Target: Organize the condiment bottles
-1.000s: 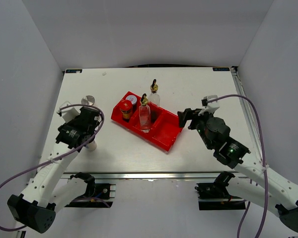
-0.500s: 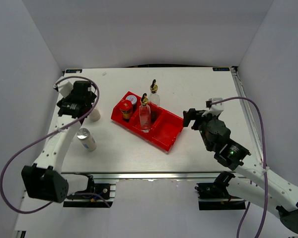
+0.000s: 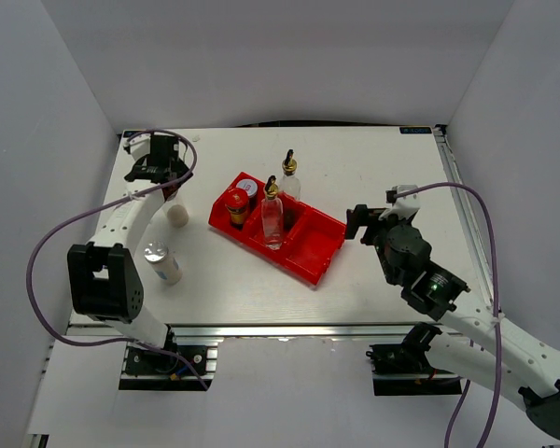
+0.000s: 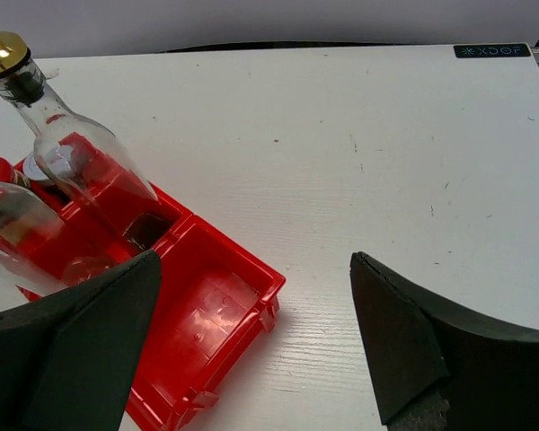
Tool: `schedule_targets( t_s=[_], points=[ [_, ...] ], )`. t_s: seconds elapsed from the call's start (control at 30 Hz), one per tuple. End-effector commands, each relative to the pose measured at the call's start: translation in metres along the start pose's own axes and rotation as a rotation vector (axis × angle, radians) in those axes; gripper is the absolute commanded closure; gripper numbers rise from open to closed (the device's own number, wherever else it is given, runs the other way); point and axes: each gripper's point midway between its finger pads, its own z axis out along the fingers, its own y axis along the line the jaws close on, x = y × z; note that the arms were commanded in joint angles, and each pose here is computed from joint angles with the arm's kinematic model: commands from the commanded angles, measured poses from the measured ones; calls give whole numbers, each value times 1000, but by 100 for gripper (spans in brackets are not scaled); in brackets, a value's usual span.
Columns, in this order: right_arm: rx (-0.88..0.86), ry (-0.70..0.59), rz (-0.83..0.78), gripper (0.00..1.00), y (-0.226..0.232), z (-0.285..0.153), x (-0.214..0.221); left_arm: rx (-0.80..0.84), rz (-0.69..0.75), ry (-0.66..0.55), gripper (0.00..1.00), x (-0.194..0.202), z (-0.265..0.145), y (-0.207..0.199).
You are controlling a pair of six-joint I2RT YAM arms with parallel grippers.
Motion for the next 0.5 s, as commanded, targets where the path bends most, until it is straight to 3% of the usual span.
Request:
schedule_targets(
  t_s=[0.0,0.3,0.47],
  points=[
    [34,-25,-1,11,-4,2,-6,-10,-14,-37,2,-19,-3,0],
    [58,-22,-9,11,-8,4,-4,-80,36,69,2,20,19,14],
    [48,-37,4,11,-8,2,-7,-96,37,56,45,13,13,17]
  ],
)
